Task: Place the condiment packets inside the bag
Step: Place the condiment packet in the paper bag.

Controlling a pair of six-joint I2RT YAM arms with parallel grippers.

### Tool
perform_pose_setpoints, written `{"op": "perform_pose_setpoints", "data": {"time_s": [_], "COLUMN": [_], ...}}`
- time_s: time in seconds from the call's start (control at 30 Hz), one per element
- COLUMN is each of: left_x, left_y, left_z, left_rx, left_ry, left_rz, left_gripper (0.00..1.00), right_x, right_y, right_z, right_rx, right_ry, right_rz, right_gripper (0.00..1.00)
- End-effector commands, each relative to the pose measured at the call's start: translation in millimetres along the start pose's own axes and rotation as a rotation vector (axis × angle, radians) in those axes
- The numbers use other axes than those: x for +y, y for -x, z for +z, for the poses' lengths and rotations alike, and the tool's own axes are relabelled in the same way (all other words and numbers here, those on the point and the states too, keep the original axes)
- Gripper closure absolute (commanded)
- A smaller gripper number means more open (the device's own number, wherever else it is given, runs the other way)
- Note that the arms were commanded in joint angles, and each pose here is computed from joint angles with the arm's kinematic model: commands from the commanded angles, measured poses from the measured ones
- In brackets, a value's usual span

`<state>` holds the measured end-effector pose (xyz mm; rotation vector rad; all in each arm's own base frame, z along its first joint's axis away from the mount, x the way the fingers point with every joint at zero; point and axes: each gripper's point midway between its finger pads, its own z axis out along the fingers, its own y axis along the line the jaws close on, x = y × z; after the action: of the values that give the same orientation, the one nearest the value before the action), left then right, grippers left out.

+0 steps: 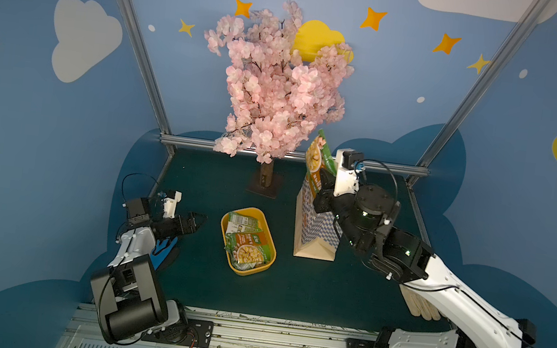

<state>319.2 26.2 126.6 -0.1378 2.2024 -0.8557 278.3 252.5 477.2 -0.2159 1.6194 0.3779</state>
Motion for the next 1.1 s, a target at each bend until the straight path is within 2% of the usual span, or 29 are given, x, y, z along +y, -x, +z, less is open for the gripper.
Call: {"op": "perform_pose_setpoints", "data": {"time_s": [0.0, 0.13, 0.43, 1.07], "left_x": [-4, -4, -9, -13], "left_y": [4, 5, 4, 5], "left_z": [-1, -1, -2, -3], "left_rx": [-0.002, -0.001, -0.004, -0.003], "left_ry": [-0.027, -0.029, -0.049, -0.070], "left_rz": [0.005, 0.005, 0.004, 0.008], "left_gripper": [0.00, 0.00, 0.00, 0.00], "right_x": [-28, -53, -78, -79], "right_y": [9, -1, -41, -100], "right_z": [-6, 6, 50, 85], "right_rx": [-0.017, 0.017, 0.170, 0.309], "right_ry": [-0.043, -0.091, -0.102, -0.131], "right_rz": [0.058, 0.079, 0.126, 0.103], "right_gripper": [1.00, 1.00, 1.00, 1.00]}}
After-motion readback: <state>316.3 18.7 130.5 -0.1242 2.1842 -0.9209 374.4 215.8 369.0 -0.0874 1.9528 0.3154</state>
